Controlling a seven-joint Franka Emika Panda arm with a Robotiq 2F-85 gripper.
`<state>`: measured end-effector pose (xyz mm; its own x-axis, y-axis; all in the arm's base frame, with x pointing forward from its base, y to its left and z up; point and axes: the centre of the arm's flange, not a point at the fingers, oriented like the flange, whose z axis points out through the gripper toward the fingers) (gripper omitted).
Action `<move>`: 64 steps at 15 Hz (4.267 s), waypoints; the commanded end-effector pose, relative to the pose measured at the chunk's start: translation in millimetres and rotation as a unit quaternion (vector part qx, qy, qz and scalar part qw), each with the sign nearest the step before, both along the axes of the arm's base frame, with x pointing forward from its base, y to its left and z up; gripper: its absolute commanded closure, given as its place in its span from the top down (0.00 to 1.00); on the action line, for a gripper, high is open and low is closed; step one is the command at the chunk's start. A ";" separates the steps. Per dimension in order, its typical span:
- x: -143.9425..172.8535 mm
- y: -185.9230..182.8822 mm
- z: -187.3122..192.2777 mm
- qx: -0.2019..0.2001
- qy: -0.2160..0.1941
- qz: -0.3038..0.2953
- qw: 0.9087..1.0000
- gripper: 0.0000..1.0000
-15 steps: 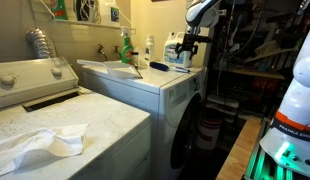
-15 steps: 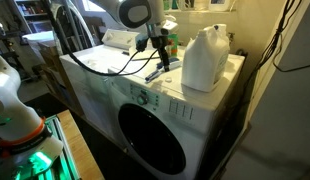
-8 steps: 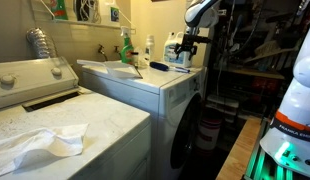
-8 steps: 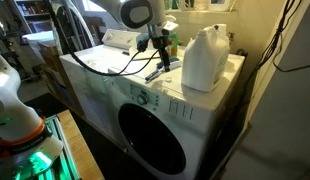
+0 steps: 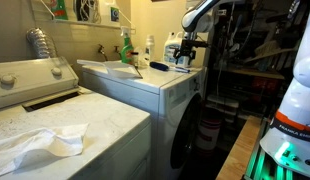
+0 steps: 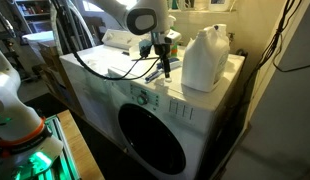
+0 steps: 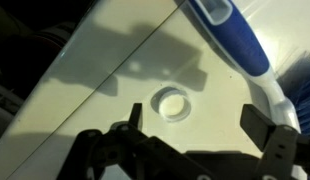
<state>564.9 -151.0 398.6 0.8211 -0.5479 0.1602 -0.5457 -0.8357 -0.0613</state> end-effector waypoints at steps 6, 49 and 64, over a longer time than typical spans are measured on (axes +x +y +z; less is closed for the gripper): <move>17.5 -9.6 -11.8 0.018 0.042 -0.010 0.999 1.00; 42.1 -1.0 -34.6 0.002 0.061 -0.029 0.998 1.00; 43.2 -4.0 -25.3 0.009 0.050 -0.029 0.998 0.30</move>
<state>608.3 -156.3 373.9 0.7974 -0.5977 0.0831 -0.5985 -0.8009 -0.0171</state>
